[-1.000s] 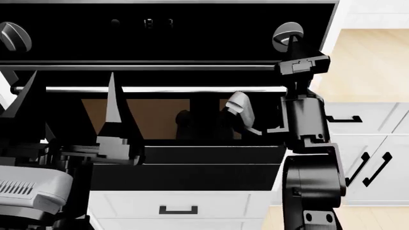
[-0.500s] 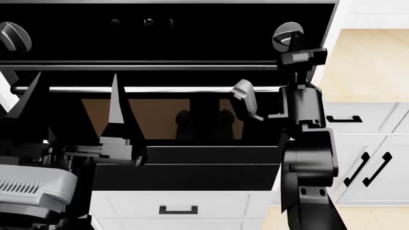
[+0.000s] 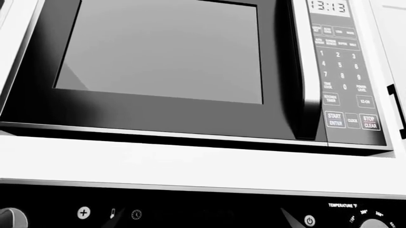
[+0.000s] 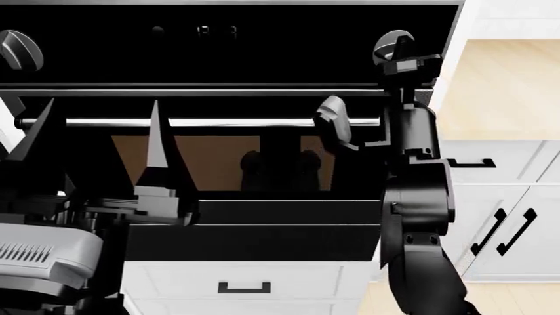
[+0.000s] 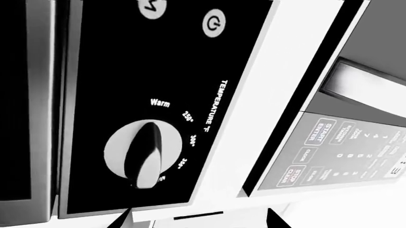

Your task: Preheat the oven by turning the temperature knob.

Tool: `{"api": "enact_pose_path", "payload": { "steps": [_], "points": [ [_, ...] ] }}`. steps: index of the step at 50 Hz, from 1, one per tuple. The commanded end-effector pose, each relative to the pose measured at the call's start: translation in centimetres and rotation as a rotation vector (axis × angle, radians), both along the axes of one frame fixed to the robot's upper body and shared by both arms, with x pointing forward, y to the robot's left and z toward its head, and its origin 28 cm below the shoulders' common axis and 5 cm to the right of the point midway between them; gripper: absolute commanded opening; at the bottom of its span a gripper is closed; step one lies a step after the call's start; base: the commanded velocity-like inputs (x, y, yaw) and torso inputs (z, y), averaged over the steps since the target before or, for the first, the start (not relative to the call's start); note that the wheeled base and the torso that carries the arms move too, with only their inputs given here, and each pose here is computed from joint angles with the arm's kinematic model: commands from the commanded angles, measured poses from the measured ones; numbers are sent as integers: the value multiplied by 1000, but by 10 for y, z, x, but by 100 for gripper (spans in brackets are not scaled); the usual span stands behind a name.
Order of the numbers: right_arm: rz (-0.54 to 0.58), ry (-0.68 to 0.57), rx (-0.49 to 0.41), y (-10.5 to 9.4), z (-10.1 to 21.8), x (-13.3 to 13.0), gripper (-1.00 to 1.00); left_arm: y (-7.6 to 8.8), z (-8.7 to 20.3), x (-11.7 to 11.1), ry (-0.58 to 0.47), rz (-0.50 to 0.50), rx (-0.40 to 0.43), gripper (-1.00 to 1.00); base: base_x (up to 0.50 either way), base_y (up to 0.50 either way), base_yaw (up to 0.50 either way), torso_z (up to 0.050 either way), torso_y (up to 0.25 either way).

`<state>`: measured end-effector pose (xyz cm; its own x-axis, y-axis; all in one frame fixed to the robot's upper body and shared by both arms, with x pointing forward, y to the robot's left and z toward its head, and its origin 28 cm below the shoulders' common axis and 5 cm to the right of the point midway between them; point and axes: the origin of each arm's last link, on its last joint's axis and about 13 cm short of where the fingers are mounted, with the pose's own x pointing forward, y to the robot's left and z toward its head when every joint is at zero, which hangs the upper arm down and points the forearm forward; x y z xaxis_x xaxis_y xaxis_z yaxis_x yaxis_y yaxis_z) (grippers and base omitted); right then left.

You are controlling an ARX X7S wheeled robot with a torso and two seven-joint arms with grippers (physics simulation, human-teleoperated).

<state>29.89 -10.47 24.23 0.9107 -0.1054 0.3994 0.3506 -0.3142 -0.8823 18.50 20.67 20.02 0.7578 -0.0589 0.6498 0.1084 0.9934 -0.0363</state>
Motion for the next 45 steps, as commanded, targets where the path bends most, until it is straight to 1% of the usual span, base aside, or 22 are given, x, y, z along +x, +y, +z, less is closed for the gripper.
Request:
{"api": "enact_pose_path", "payload": {
  "steps": [1,2,7,9,20,31,32,45],
  "points": [
    [-19,14,46,-1,-2,14,100,1,0,0,1,0,-3,100,0,0,0,0,0],
    [-9,21,26,1,-3,14,100,0,0,0,3,-1,-1,100,0,0,0,0,0],
    [-24,21,36,1,-1,17,100,1,0,0,3,-1,-3,100,0,0,0,0,0],
    [-29,16,27,1,2,18,100,1,0,0,3,-2,-4,100,0,0,0,0,0],
    [-39,26,31,-2,-1,21,100,0,0,0,4,-3,-1,100,0,0,0,0,0],
    [-31,4,32,-1,3,22,100,0,-1,0,4,-4,0,100,0,0,0,0,0],
    [-28,3,43,-1,4,22,100,1,0,0,3,-3,0,100,0,0,0,0,0],
    [-28,18,38,0,1,28,100,1,1,1,1,0,-6,100,0,0,0,0,0]
  ]
}}
